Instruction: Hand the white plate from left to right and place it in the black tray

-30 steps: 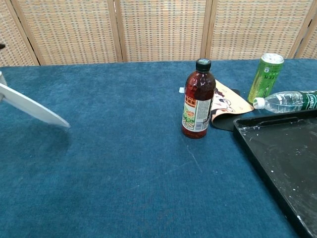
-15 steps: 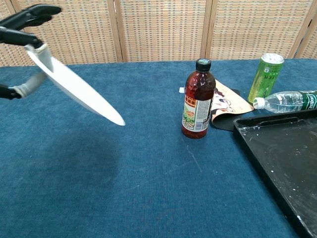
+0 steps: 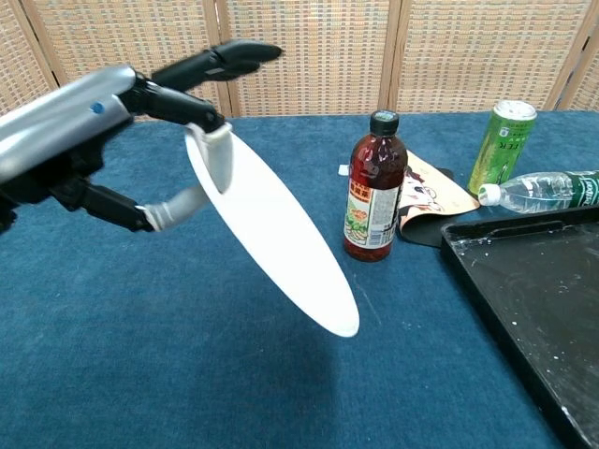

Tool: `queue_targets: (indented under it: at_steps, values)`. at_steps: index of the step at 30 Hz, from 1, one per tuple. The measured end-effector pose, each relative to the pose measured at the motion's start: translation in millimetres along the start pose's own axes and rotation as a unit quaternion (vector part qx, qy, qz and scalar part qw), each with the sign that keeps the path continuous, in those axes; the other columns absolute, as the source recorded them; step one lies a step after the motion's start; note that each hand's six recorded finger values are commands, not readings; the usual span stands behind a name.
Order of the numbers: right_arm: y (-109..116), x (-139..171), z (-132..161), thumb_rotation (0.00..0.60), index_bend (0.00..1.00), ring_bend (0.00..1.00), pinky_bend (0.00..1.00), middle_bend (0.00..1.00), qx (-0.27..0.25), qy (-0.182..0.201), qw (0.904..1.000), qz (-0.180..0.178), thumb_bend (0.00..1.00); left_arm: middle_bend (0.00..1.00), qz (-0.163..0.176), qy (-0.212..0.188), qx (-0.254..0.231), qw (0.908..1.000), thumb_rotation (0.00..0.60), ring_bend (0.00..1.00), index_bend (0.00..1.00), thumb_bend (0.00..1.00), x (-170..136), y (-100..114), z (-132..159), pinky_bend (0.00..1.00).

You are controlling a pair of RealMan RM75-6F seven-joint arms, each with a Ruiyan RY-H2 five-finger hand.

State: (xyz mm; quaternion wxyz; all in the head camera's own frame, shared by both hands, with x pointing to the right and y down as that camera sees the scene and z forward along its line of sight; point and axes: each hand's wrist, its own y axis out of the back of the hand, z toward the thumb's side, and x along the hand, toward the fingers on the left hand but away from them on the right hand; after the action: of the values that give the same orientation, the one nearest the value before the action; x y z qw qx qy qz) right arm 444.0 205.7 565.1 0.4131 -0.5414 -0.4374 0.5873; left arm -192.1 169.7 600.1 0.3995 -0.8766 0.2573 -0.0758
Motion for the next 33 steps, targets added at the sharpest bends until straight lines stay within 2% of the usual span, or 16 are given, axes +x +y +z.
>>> queue_targets:
  at_steps: [4,5,7,8,9,10,11,12,14,17,20,24,28,33]
  values:
    - [-1.2,-1.2,-1.6,0.600,0.00,0.00,0.00,0.00,0.002,-0.005,1.0000,0.001,0.00,0.00,-0.023,-0.013,-0.004,0.9996,0.600,0.00,0.76,0.45,12.4,-12.1,2.7,0.00]
    - [-1.4,-1.5,-1.9,0.600,0.00,0.00,0.00,0.00,0.003,-0.006,1.0000,0.001,0.00,0.00,-0.029,-0.016,-0.003,0.9994,0.600,0.00,0.76,0.40,15.8,-15.3,2.8,0.00]
    - [-1.9,-2.1,-2.5,0.600,0.00,0.00,0.00,0.00,0.004,-0.008,1.0000,0.002,0.00,0.00,-0.040,-0.021,0.004,0.9990,0.600,0.00,0.76,0.27,22.3,-21.8,1.6,0.00]
    - [-2.2,-2.3,-2.8,0.600,0.00,0.00,0.00,0.00,0.004,-0.009,0.9999,0.003,0.00,0.00,-0.043,-0.022,0.007,0.9988,0.600,0.00,0.72,0.15,24.6,-24.3,0.7,0.00]
    - [-2.5,-2.6,-3.0,0.600,0.00,0.00,0.00,0.00,0.005,-0.010,0.9999,0.003,0.00,0.00,-0.047,-0.023,0.012,0.9985,0.600,0.00,0.60,0.06,27.3,-27.4,-1.0,0.00]
    - [-2.8,-2.7,-3.3,0.600,0.00,0.00,0.00,0.00,0.006,-0.011,0.9999,0.003,0.00,0.00,-0.051,-0.024,0.016,0.9983,0.600,0.00,0.49,0.03,28.8,-29.7,-2.6,0.00]
    - [-2.9,-2.9,-3.8,0.600,0.00,0.00,0.00,0.00,0.006,-0.012,0.9999,0.004,0.00,0.00,-0.055,-0.023,0.021,0.9980,0.600,0.00,0.28,0.00,29.9,-32.2,-4.8,0.00]
    - [-2.8,-3.1,-4.6,0.600,0.00,0.00,0.00,0.00,0.007,-0.014,0.9999,0.003,0.00,0.00,-0.064,-0.021,0.029,0.9973,0.600,0.00,0.11,0.00,30.3,-35.7,-8.6,0.00]
    - [-2.3,-3.3,-5.4,0.600,0.00,0.00,0.00,0.00,0.007,-0.016,0.9998,0.003,0.00,0.00,-0.083,-0.014,0.039,0.9957,0.598,0.00,0.00,0.00,30.0,-41.8,-15.4,0.00]
    - [-1.6,-3.1,-5.4,0.600,0.00,0.00,0.00,0.00,0.006,-0.016,0.9999,0.001,0.00,0.00,-0.119,-0.004,0.055,0.9913,0.564,0.00,0.00,0.00,26.3,-49.0,-25.7,0.00]
    - [-1.5,-2.5,-4.4,0.600,0.00,0.00,0.00,0.00,0.006,-0.014,0.9999,0.001,0.00,0.00,-0.138,-0.002,0.075,0.9876,0.539,0.00,0.00,0.00,19.4,-44.0,-33.6,0.00]
    - [-1.8,-1.1,-1.6,0.600,0.00,0.00,0.00,0.00,0.008,-0.010,0.9999,0.003,0.00,0.00,-0.159,0.010,0.102,0.9819,0.535,0.00,0.00,0.00,3.0,-32.1,-46.3,0.00]
    - [-2.7,0.7,1.7,0.600,0.00,0.00,0.00,0.00,0.011,-0.003,0.9999,0.005,0.00,0.00,-0.168,0.037,0.123,0.9774,0.534,0.00,0.00,0.00,-15.7,-15.1,-61.1,0.00]
    - [-5.7,3.4,7.7,0.600,0.00,0.00,0.00,0.00,0.021,0.010,0.9997,0.012,0.00,0.00,-0.161,0.072,0.139,0.9744,0.533,0.00,0.00,0.00,-44.0,14.2,-76.4,0.00]
